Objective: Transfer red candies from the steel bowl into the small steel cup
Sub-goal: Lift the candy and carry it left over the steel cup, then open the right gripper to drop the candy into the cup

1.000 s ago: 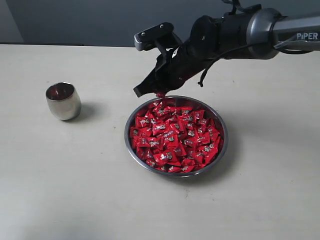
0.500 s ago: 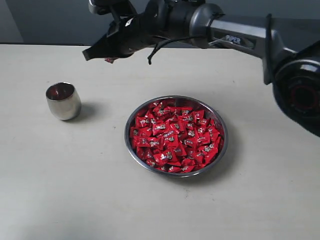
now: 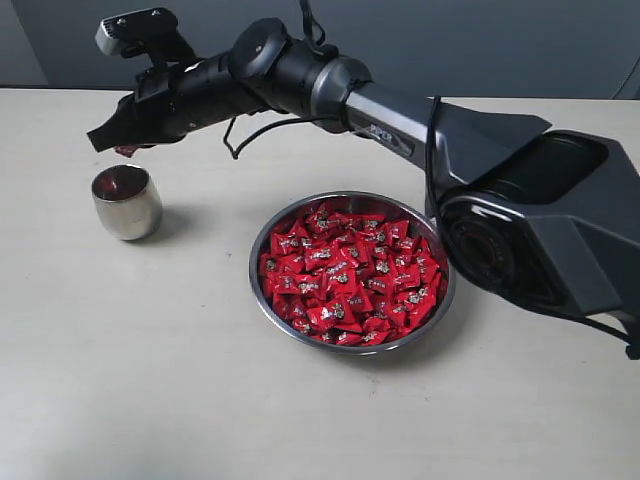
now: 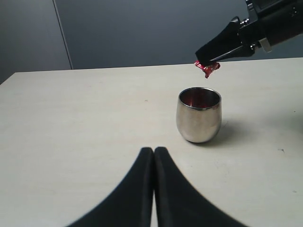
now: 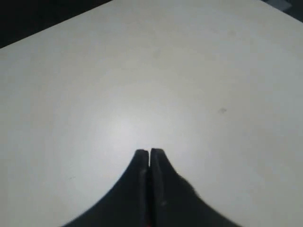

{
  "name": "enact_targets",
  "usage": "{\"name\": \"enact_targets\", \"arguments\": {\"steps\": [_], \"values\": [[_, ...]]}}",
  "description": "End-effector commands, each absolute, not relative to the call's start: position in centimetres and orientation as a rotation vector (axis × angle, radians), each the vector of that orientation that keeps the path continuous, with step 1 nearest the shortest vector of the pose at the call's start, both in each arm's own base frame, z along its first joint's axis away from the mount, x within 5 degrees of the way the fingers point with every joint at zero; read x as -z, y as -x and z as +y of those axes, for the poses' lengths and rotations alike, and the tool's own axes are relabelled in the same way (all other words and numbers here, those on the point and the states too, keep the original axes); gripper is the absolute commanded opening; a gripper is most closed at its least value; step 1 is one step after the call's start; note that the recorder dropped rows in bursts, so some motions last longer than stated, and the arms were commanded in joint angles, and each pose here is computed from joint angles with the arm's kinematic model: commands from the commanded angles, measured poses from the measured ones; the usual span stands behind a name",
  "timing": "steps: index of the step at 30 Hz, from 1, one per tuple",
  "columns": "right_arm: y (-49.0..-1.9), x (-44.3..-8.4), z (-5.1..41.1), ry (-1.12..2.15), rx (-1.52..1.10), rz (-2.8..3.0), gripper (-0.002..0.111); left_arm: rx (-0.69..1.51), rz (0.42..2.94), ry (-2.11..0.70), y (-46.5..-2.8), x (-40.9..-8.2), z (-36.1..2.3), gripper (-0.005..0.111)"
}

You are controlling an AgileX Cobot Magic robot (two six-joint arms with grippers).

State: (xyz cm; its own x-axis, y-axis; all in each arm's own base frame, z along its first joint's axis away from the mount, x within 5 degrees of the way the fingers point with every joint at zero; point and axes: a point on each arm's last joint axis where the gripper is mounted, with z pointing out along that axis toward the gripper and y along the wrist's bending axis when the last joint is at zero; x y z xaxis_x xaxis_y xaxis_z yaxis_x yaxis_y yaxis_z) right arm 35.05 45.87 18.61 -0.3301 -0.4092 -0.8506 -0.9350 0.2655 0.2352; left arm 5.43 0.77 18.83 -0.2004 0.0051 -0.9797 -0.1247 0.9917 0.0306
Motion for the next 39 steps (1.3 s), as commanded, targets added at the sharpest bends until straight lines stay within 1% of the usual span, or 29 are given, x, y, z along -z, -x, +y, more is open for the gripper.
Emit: {"name": "enact_targets", "arguments": {"steps": [1, 12, 37, 38, 39], "values": [[-34.63, -18.12, 46.4, 1.234, -1.04, 1.861, -0.001, -0.114, 1.767, 0.092, -5.42, -18.74, 0.76, 0.0], [-34.05, -17.46, 46.85, 1.27, -1.039, 1.854, -0.001, -0.114, 1.767, 0.092, -5.42, -18.74, 0.76, 0.0], [-33.95, -17.42, 46.9, 1.29, -1.027, 1.841, -0.001, -0.114, 1.767, 0.092, -5.42, -18.74, 0.76, 0.0], [-33.93, -17.41, 46.9, 1.293, -1.028, 1.842, 0.001, -0.114, 1.767, 0.092, -5.42, -18.74, 0.76, 0.0], [-33.91, -17.41, 46.89, 1.295, -1.03, 1.842, 0.005, -0.114, 1.767, 0.092, -5.42, -18.74, 0.76, 0.0]]}}
